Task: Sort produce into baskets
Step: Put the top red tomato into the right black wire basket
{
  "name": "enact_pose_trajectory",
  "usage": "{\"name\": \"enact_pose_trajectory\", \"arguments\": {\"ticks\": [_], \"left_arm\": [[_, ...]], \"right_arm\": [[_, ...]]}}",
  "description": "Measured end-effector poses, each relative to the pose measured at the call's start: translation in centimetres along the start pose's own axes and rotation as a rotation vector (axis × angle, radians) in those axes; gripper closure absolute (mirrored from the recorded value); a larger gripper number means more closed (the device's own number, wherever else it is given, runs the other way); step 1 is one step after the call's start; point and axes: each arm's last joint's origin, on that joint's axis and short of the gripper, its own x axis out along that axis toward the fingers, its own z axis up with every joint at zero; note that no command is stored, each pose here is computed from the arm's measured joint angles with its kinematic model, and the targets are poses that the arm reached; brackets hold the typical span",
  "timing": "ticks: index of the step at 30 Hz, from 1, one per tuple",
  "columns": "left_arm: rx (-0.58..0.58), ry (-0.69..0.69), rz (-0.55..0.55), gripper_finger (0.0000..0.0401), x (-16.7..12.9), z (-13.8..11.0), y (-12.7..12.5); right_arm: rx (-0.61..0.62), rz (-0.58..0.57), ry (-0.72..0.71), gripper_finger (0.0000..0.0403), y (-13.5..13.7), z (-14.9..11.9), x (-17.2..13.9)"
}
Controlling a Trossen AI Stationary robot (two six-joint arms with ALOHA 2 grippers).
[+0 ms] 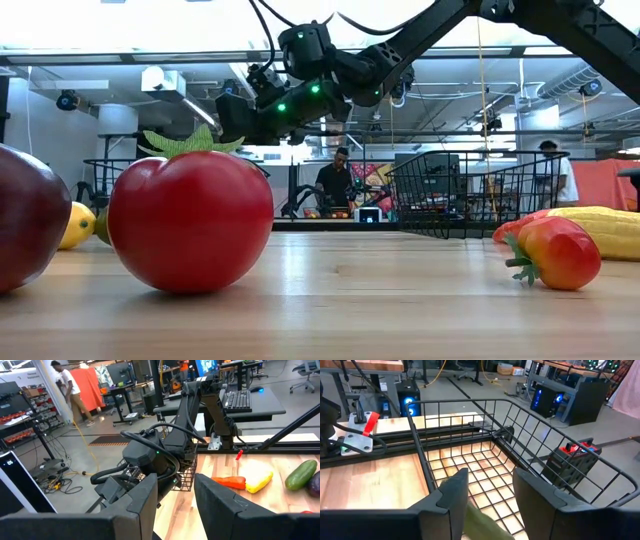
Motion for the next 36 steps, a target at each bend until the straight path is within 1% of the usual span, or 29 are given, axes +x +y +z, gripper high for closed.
{"name": "enact_pose_trajectory", "arguments": {"ticks": [11, 15, 18, 23, 28, 32, 34, 36], "left_arm": [[0.0, 0.0, 0.0, 0.0286, 0.0, 0.0, 0.0], [-0.006, 0.0, 0.0, 0.0286, 0.0, 0.0, 0.0], [-0.024, 0.004, -0.001, 0.0286, 0.0, -0.1, 0.0], [-0.061, 0.047, 0.002, 0.0286, 0.0, -0.7, -0.1], [-0.093, 0.104, -0.007, 0.0286, 0.5, -1.6, -0.7], [-0.086, 0.141, -0.041, 0.0286, 1.2, -2.1, -1.9], [-0.086, 0.162, -0.05, 0.0286, 1.6, -2.4, -2.6], [-0.092, 0.18, -0.046, 0.0286, 2.1, -2.8, -3.3]], "right_arm": [[0.0, 0.0, 0.001, 0.0257, 0.0, 0.1, -0.1], [-0.014, 0.002, 0.008, 0.0259, -0.2, 1.1, -0.7], [-0.054, 0.013, 0.055, 0.0258, -0.2, 2.4, -1.7], [-0.11, 0.044, 0.217, 0.0255, -0.7, 5.2, -5.2], [-0.104, 0.077, 0.398, 0.0262, -1.0, 7.8, -10.1], [-0.11, 0.124, 0.519, 0.0267, 0.3, 9.2, -14.4], [-0.118, 0.145, 0.549, 0.027, 1.2, 9.5, -16.3], [-0.135, 0.146, 0.545, 0.0271, 2.4, 9.5, -18.0]]}}
